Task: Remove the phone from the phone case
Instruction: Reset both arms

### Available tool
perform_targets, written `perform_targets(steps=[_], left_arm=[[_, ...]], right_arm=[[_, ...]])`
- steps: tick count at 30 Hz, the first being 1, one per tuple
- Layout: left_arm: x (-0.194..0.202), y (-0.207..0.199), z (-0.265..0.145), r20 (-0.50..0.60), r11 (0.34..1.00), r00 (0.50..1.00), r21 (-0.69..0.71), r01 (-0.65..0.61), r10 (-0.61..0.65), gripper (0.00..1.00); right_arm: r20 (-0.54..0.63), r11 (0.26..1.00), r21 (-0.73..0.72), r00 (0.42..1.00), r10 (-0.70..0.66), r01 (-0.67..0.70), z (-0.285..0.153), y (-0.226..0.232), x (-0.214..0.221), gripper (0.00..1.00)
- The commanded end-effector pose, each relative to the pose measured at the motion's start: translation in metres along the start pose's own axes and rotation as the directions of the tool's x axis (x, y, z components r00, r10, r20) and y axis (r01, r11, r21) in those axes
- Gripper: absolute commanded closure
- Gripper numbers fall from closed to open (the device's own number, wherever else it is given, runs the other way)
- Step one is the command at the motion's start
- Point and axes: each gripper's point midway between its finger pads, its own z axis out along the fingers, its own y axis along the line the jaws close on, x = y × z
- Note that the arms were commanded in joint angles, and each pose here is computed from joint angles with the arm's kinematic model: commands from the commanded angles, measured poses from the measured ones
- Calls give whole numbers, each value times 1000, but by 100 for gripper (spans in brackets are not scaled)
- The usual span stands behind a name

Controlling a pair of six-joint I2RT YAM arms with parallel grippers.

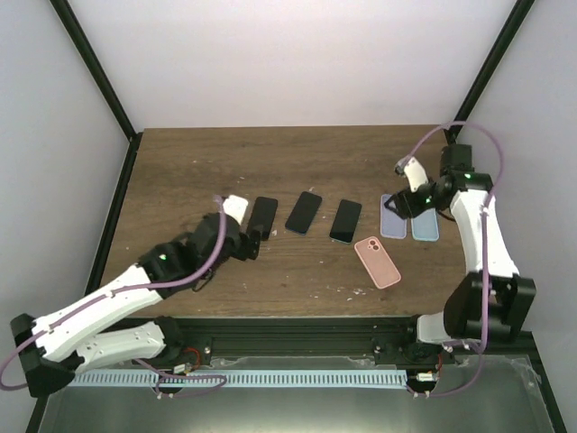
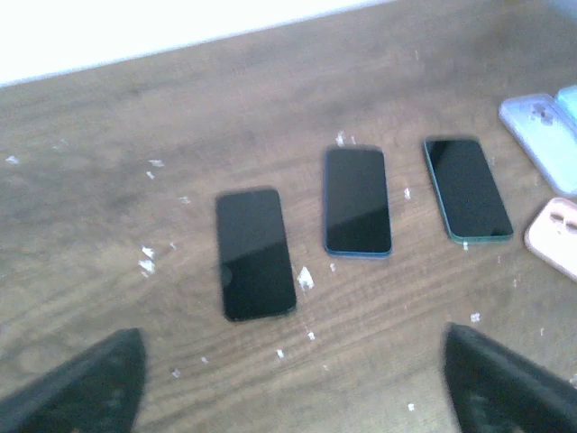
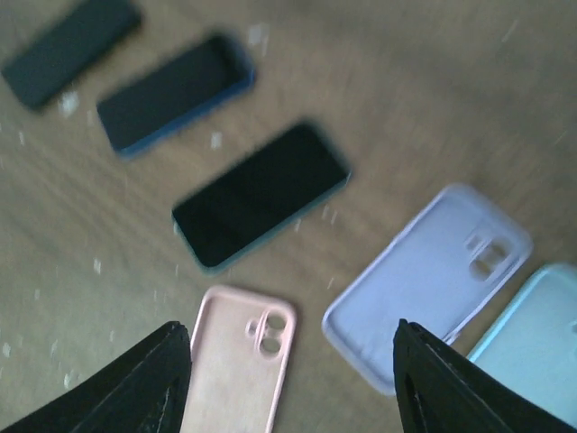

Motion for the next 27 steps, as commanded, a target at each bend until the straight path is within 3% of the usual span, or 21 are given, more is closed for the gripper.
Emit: perform_targets(steps=[1, 3, 6, 10, 15, 18, 24, 27], left_arm=[[-31, 38, -36, 18, 996, 998, -62, 59, -58, 1], [-43, 57, -45, 42, 990, 996, -112, 82, -77, 0], [-56, 82, -57, 82, 977, 994, -195, 83, -68, 0], [-62, 113, -59, 141, 943, 990, -326, 60, -14, 0], [-36, 130, -37, 214, 917, 976, -396, 47, 43, 0], [-8, 126, -21, 210, 926, 974, -378, 5, 81, 0], [-13, 143, -40, 267, 891, 962, -449, 69, 60, 0], [-13, 144, -43, 280, 892, 958, -446, 77, 57, 0]], right_arm=[[355, 992, 113, 930, -89, 52, -69, 5, -82, 36], [463, 987, 158, 881, -90, 18, -90, 5, -102, 31], [597, 981, 170, 802, -28, -92, -115, 0, -124, 1], [711, 993, 89, 703, -13, -72, -138, 21, -141, 0], [793, 988, 32, 605, 66, -150, -133, 24, -128, 0], [802, 983, 4, 587, 108, -186, -115, 20, -113, 0], [780, 958, 19, 603, 165, -286, -97, -2, -103, 0], [776, 964, 7, 609, 163, -267, -97, 2, -105, 0]])
